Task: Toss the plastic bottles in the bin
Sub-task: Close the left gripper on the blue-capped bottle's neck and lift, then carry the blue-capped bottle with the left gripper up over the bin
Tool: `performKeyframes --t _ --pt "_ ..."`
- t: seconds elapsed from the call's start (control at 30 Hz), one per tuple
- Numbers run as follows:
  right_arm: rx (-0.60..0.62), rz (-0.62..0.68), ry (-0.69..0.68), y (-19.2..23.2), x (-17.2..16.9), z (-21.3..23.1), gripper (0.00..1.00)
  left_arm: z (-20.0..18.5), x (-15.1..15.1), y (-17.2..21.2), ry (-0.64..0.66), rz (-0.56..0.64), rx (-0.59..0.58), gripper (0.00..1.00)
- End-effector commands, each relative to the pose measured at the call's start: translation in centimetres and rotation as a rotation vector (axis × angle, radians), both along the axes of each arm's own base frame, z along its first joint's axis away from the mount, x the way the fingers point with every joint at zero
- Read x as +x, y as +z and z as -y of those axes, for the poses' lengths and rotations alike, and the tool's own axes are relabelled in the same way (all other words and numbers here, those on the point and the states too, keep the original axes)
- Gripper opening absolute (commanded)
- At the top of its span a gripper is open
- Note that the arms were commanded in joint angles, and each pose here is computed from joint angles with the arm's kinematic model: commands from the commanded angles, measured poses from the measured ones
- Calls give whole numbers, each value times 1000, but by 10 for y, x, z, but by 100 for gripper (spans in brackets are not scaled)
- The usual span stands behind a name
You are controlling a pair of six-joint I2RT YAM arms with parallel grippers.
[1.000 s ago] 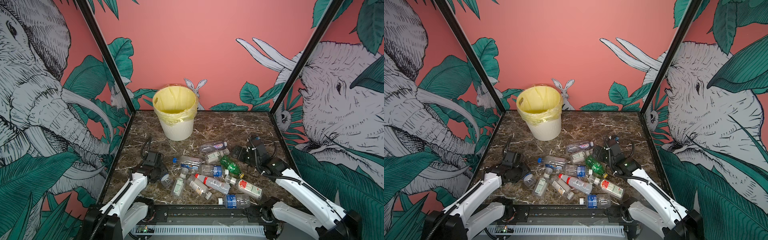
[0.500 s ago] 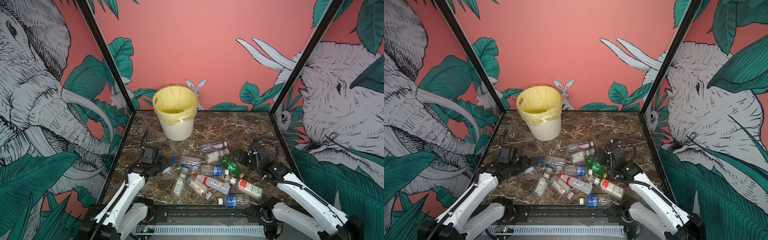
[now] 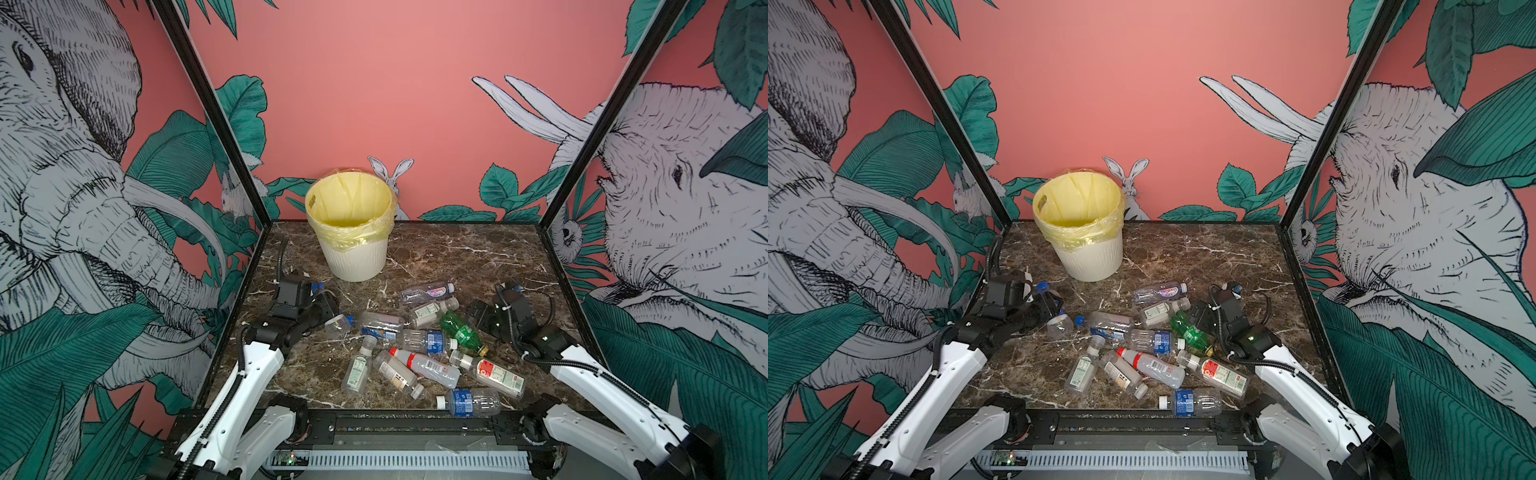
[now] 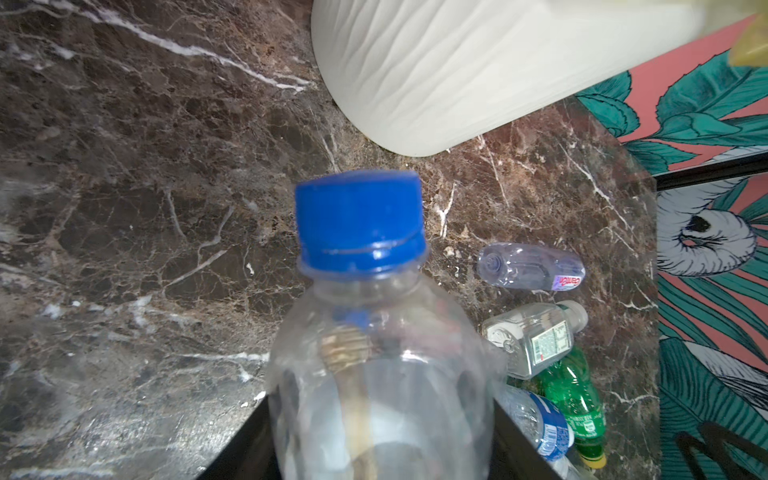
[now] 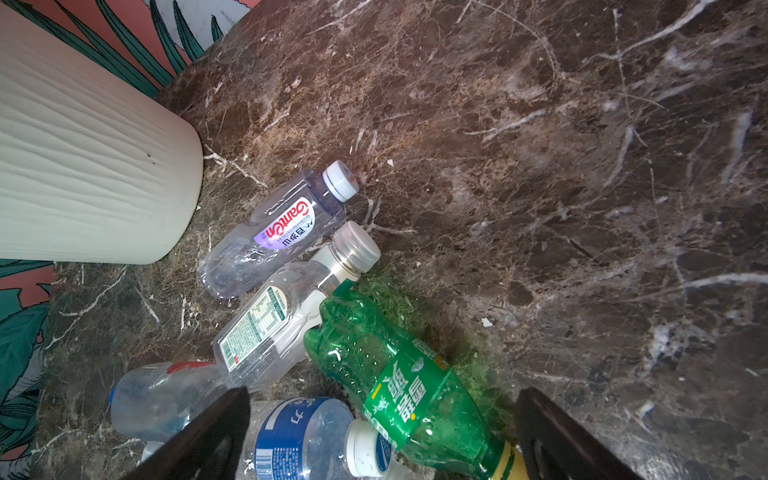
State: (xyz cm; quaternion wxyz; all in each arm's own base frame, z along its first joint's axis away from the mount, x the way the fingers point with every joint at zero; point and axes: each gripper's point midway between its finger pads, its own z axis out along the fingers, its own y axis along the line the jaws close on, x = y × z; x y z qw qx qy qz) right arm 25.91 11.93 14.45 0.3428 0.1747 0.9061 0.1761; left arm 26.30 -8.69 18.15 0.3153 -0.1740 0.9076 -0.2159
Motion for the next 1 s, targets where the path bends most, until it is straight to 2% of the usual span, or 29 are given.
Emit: performKeyframes --t 0.0,0.33,0.8,0.97 --pt "21 16 -29 6 4 1 99 3 4 22 -24 49 -24 59" --pt "41 38 -81 9 6 6 99 -13 30 79 11 158 -94 59" --pt "54 32 -108 5 11 5 99 -16 50 155 8 351 -103 59" --pt "72 64 -116 15 16 3 99 -13 55 169 -21 402 -104 58"
